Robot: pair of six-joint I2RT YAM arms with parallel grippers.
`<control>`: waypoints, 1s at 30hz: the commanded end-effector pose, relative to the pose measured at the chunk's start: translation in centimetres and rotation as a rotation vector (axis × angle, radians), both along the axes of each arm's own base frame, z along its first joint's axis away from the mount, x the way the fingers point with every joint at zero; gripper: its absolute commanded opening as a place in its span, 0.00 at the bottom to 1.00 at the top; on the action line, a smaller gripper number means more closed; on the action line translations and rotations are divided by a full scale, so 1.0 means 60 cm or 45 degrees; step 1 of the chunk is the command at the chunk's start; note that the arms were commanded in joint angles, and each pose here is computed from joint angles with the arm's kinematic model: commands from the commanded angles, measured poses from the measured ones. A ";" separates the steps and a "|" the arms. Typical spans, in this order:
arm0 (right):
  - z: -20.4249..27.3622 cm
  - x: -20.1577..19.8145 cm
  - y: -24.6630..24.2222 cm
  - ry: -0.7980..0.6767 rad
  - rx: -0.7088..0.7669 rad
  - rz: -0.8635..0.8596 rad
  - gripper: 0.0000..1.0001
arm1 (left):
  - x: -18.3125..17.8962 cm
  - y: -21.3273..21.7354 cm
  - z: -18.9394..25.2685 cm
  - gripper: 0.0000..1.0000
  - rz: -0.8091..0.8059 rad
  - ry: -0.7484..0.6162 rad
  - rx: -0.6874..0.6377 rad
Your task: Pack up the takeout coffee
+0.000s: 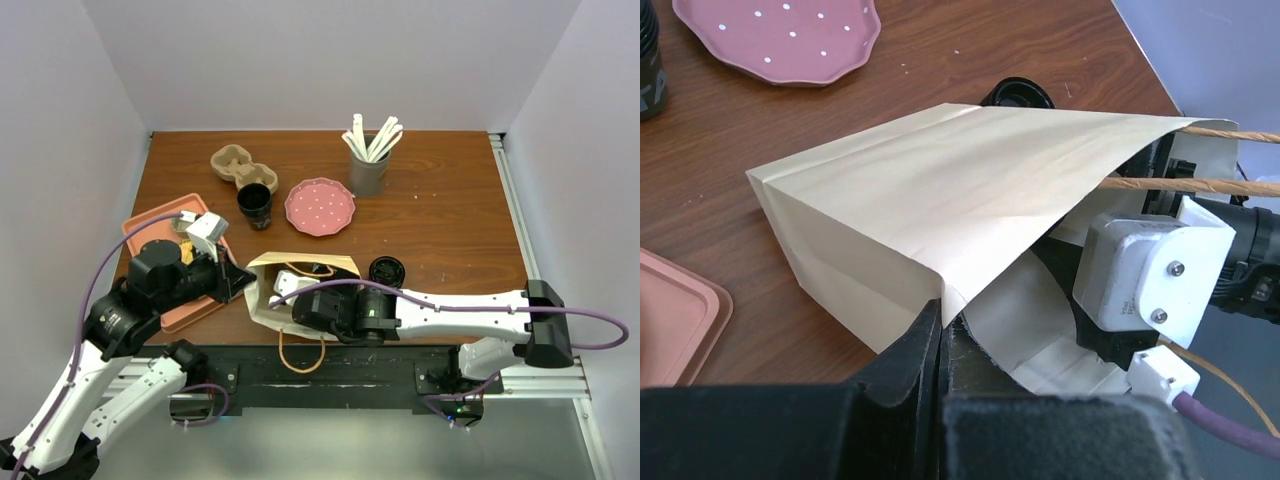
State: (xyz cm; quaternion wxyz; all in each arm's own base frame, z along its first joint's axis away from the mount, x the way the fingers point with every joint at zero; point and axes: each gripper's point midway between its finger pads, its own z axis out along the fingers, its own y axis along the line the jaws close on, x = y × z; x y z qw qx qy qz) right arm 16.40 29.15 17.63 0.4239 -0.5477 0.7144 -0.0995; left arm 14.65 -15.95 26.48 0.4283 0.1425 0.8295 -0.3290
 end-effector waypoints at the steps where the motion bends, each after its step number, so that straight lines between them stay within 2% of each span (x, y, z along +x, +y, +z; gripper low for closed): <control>1: 0.015 0.018 0.009 -0.069 0.084 -0.066 0.14 | -0.003 0.002 0.012 0.00 -0.027 -0.070 -0.005; 16: 0.016 0.022 0.019 -0.064 0.179 -0.074 0.13 | -0.005 -0.004 -0.019 0.00 -0.057 -0.047 0.002; 30: -0.017 0.026 0.006 -0.001 0.142 -0.101 0.13 | 0.002 -0.001 -0.021 0.00 -0.040 -0.060 0.023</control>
